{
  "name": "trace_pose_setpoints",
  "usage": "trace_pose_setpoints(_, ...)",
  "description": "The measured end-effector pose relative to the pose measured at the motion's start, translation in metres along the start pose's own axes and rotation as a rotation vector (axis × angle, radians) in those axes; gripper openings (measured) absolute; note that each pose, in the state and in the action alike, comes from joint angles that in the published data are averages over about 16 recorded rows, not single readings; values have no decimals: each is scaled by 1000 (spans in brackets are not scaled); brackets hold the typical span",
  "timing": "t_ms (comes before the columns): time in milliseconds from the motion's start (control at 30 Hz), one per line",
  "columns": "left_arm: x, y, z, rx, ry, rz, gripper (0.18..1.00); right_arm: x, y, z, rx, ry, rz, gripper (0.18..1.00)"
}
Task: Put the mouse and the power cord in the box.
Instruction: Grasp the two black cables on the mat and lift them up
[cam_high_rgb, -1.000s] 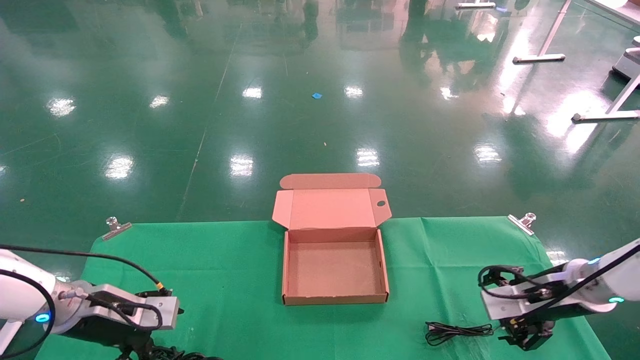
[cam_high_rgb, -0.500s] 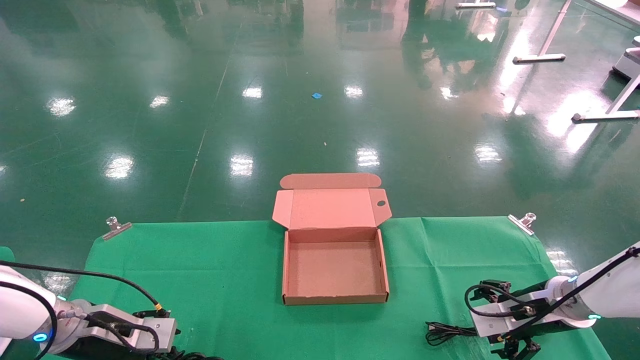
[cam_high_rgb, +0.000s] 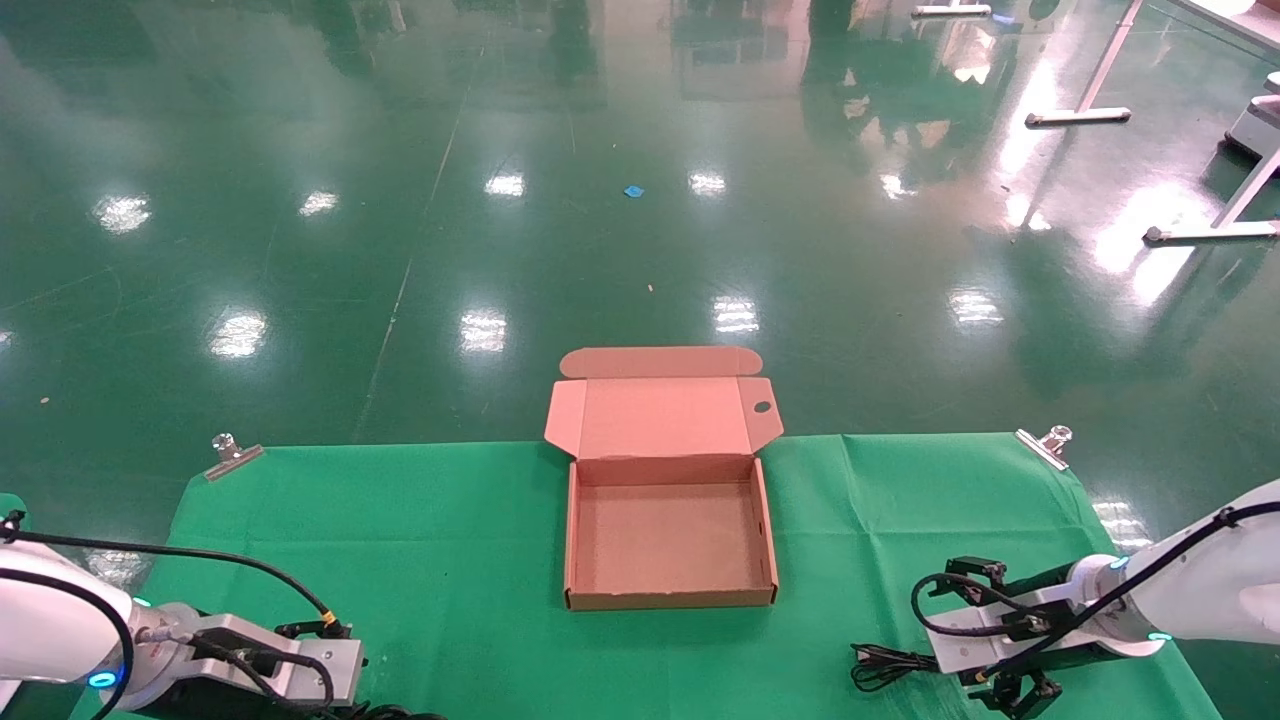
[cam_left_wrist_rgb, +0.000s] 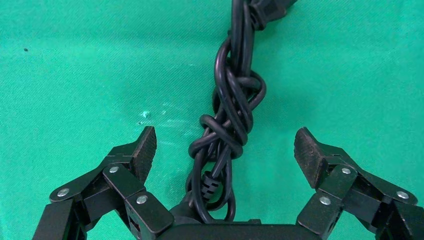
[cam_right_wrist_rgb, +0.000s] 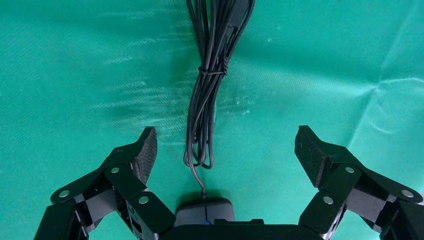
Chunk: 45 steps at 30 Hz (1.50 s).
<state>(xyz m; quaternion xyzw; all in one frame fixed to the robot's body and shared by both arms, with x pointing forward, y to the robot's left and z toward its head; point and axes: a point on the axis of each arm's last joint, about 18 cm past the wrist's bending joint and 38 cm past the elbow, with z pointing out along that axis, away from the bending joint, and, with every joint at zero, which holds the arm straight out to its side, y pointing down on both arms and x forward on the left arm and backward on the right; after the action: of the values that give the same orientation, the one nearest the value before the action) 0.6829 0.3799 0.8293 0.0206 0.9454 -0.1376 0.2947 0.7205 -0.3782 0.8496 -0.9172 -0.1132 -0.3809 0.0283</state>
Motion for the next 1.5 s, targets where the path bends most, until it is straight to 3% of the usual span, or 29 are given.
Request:
trace_pose_setpoints(300, -1, -1, 3, -13, -1, 15, 991, -2, -2, 3, 5, 1, 10, 991)
trace_pose_setpoints(700, -1, -1, 3, -14, -1, 16, 890, -2, -2, 3, 6, 1, 12, 897)
trace_pose_setpoints(900, -1, -1, 3, -13, -1, 15, 787, -2, -2, 3, 6, 1, 10, 797)
trace_pose_setpoints(1233, -1, -1, 2, -10, -2, 14, 547, -1, -1, 2, 5, 0, 8, 552)
trace_pose_setpoints(1500, -2, -2, 2, -8, -3, 13, 404, -1, -1, 2, 5, 0, 7, 385)
